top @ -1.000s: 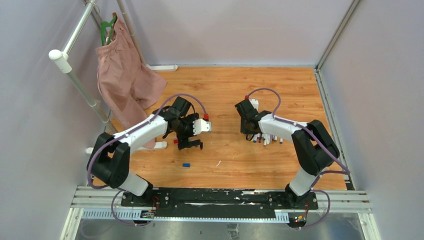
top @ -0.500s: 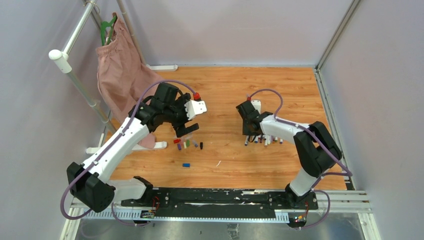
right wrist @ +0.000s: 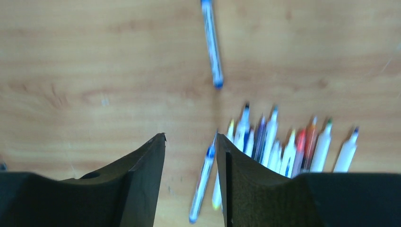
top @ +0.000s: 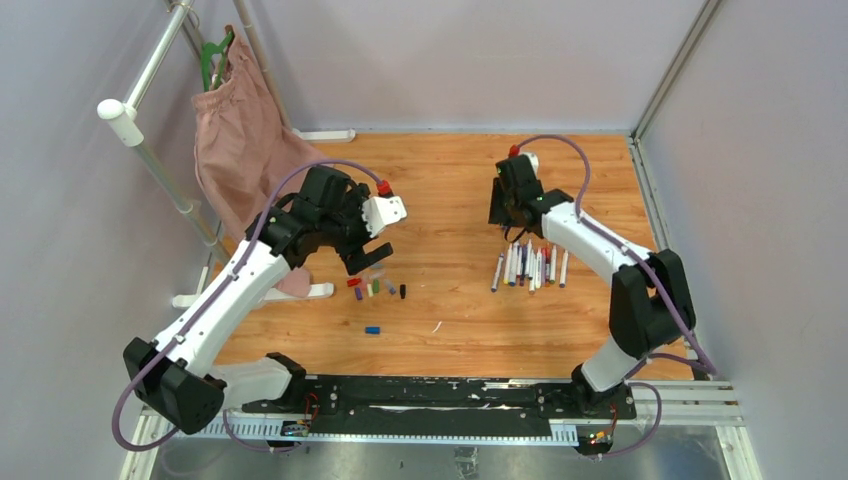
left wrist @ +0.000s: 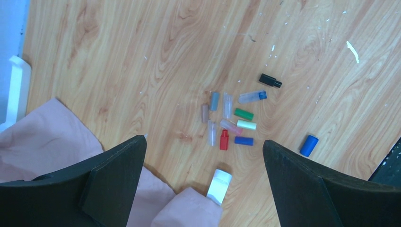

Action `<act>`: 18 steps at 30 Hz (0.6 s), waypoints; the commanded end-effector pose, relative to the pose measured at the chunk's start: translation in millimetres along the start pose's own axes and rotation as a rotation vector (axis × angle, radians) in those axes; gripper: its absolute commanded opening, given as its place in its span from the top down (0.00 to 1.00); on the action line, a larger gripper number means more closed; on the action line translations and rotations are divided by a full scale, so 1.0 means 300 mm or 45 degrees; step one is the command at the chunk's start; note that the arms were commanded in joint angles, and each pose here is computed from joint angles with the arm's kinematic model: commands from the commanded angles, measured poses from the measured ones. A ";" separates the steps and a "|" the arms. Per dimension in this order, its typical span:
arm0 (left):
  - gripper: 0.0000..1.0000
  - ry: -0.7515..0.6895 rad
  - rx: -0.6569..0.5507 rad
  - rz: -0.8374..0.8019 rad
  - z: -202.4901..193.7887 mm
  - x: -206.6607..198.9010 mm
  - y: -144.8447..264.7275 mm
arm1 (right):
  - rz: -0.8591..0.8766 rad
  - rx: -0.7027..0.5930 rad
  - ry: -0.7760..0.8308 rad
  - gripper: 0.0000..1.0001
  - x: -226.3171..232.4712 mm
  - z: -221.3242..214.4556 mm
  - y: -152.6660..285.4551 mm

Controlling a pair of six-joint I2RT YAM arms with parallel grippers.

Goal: Open the pen caps
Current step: Pick up the pen from the center of the board.

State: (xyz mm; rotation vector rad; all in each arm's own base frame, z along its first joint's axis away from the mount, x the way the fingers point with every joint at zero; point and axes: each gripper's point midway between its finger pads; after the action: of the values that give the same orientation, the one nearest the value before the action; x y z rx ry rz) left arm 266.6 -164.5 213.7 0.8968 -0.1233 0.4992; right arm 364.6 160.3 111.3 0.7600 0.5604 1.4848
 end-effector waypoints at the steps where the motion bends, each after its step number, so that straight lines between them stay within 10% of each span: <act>1: 0.00 0.022 -0.032 0.036 0.027 0.005 0.047 | -0.032 -0.005 0.065 0.50 -0.040 0.127 -0.075; 10: 0.00 0.032 -0.038 0.027 0.021 -0.009 0.050 | -0.032 0.170 0.145 0.46 -0.070 0.168 -0.331; 18: 0.00 0.036 -0.021 0.026 -0.001 -0.020 0.046 | -0.033 0.252 0.196 0.63 -0.077 0.115 -0.405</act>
State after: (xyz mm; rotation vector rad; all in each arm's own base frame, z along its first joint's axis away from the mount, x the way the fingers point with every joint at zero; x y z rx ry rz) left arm 260.6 -162.0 222.0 0.8726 -0.1200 0.5218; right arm 473.2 147.4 41.2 0.7872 0.7847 1.4759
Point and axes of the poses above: each gripper's point midway between its finger pads, its own y axis back along the fingers, its own x axis along the line the jaws close on, z = x × y, and after that the axes turned 2 degrees about -y, right-handed
